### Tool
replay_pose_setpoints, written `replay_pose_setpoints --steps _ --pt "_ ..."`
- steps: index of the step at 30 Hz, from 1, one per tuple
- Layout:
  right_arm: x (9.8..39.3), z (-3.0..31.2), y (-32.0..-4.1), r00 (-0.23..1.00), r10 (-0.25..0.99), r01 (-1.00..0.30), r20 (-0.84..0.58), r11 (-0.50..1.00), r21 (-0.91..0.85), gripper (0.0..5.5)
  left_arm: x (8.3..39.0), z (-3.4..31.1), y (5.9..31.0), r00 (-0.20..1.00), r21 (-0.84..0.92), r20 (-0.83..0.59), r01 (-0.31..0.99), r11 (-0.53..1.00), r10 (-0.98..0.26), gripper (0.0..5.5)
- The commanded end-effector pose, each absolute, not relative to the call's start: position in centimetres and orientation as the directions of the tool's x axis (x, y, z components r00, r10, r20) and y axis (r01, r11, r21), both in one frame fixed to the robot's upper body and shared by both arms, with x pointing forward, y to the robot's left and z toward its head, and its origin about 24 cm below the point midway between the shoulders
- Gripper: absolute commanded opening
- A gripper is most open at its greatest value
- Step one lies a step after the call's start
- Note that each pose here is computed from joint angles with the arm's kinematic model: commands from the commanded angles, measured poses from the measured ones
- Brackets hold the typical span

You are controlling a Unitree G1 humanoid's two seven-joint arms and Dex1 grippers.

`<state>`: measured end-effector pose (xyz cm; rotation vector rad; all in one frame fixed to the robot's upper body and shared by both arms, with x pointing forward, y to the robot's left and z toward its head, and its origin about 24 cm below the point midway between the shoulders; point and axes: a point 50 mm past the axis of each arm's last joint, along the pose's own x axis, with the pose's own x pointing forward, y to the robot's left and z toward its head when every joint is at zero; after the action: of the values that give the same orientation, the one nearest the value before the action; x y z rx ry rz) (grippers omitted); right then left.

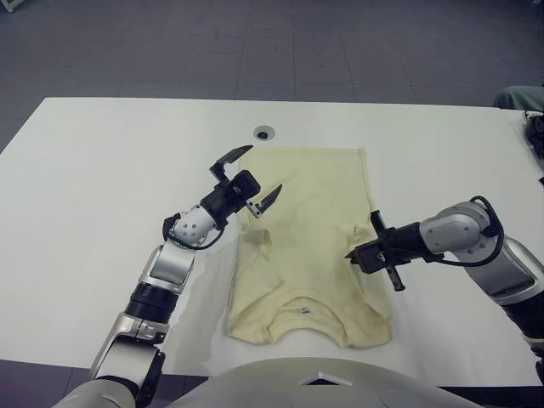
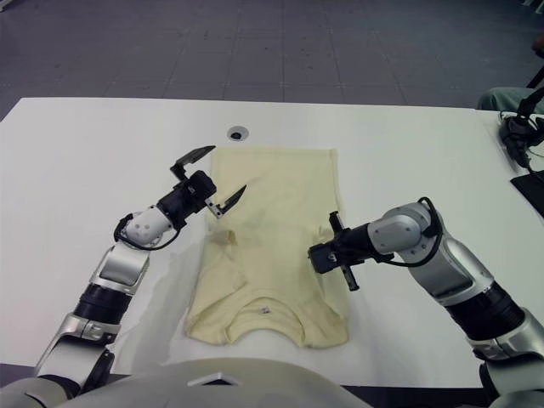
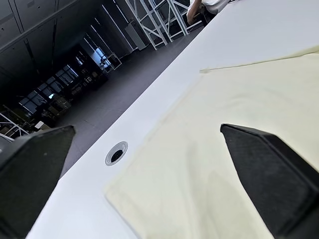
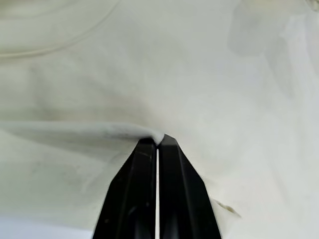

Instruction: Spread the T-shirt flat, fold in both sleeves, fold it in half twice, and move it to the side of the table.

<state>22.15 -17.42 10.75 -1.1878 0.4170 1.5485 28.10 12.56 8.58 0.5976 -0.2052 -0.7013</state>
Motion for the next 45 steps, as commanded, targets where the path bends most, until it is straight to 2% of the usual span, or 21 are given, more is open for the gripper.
replay_pose_setpoints --steps 1,17,23,27,31,35,39,41,45 --pt "21.6 10.4 -17.0 0.061 0.536 -0.879 -0.842 -0.370 -0.300 0.02 28.1 8.6 12.6 0.748 0.585 -0.035 0.553 0.594 -0.663 5.40" --pt "22.2 8.9 -16.3 0.086 0.576 -0.907 -0.813 -0.293 -0.303 0.02 28.1 8.4 12.7 0.745 0.585 -0.046 0.560 0.587 -0.666 5.40" --pt "22.0 8.8 -16.8 0.074 0.564 -0.928 -0.823 -0.262 -0.264 0.83 28.0 8.5 12.8 0.746 0.585 -0.047 0.559 0.587 -0.664 5.40" --pt "22.2 9.5 -16.3 0.081 0.646 -0.949 -0.759 -0.184 -0.257 1.53 28.0 8.5 12.9 0.748 0.585 -0.046 0.558 0.589 -0.662 5.40" --pt "23.4 10.3 -16.9 0.177 0.704 -0.959 -0.688 -0.034 -0.281 2.10 28.0 8.7 12.9 0.745 0.589 -0.043 0.557 0.586 -0.666 5.40" --pt "23.9 11.8 -18.8 0.302 0.740 -0.944 -0.601 0.146 -0.295 2.73 27.8 9.9 13.0 0.719 0.595 -0.027 0.570 0.567 -0.694 5.40" --pt "22.7 13.7 -21.1 0.356 0.803 -0.931 -0.478 0.259 -0.259 3.36 26.5 11.8 13.4 0.638 0.530 0.000 0.653 0.541 -0.770 5.40" --pt "21.7 13.9 -22.2 0.376 0.802 -0.925 -0.464 0.294 -0.242 3.70 25.1 12.0 14.4 0.586 0.503 -0.042 0.712 0.489 -0.809 5.40" --pt "18.7 13.1 -23.4 0.401 0.739 -0.916 -0.542 0.320 -0.242 4.35 20.9 11.6 17.4 0.489 0.535 -0.255 0.790 0.300 -0.834 5.40"
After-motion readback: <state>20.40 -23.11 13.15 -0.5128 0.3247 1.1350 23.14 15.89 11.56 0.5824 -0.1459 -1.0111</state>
